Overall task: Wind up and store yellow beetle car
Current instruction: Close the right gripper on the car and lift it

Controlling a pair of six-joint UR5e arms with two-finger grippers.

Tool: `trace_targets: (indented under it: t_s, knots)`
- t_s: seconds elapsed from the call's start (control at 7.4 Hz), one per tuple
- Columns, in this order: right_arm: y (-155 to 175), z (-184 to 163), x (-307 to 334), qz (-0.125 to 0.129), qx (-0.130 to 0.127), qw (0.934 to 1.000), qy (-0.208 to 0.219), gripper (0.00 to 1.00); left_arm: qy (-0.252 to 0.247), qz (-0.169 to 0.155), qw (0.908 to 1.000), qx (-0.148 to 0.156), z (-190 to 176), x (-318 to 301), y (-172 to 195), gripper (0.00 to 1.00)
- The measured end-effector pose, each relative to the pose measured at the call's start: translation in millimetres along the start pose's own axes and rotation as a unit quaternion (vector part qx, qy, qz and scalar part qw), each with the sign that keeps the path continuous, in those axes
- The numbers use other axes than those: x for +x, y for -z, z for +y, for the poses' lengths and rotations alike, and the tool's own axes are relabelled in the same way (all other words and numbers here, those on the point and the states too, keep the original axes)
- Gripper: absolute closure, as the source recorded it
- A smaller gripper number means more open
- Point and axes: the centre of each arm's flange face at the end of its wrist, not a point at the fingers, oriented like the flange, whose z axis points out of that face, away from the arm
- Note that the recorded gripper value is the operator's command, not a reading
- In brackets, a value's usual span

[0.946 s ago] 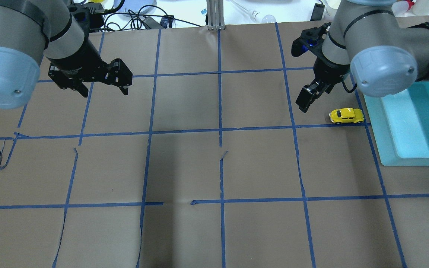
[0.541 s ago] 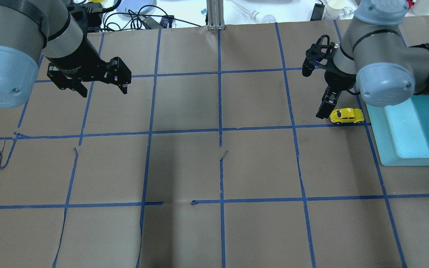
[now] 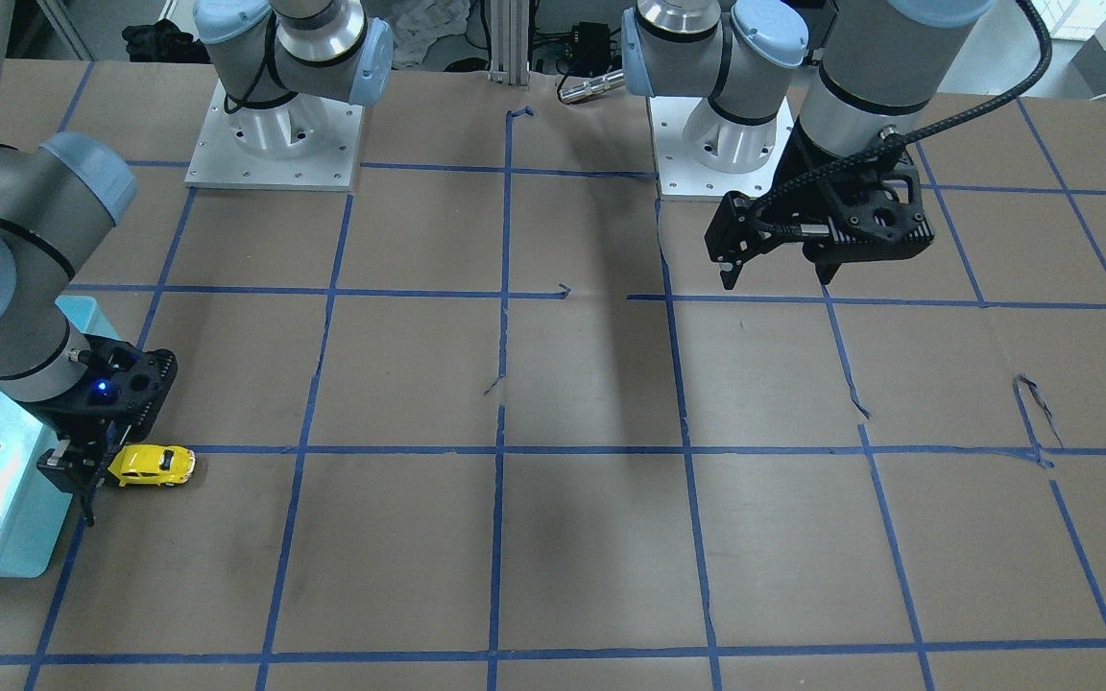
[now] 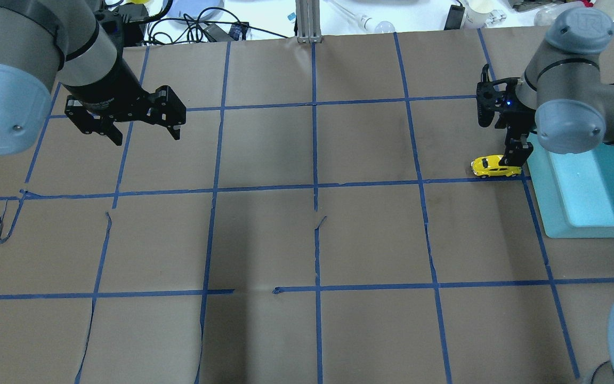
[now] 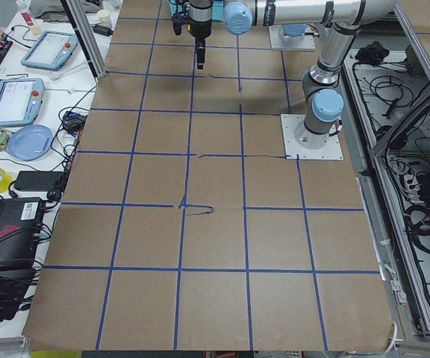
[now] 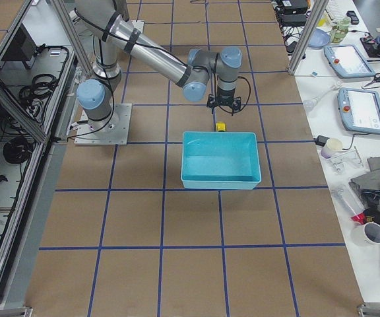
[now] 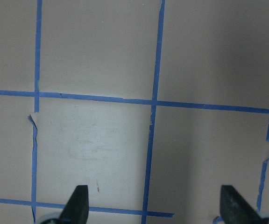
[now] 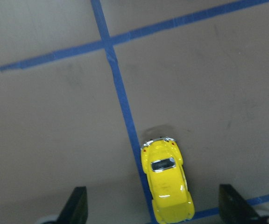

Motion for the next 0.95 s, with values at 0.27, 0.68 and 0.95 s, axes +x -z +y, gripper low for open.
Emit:
trace_targets:
  t_s: [0.27,0.68,0.95]
  knots:
    - [-34.8,4.7,8.7,0.003,0.000,0.9998,0.018,0.05,0.000,0.000,1.0000,0.000,0.2,0.0,0.0,0.00]
    - [-57.9,4.1,0.9,-0.009,-0.002,0.9996,0.025,0.32,0.000,0.000,1.0000,-0.001,0.4,0.0,-0.3,0.00]
    - [-64.2,3.1,-5.7,-0.016,-0.003,0.9994,0.031,0.60,0.000,0.000,1.0000,-0.001,0.4,-0.1,-0.3,0.00]
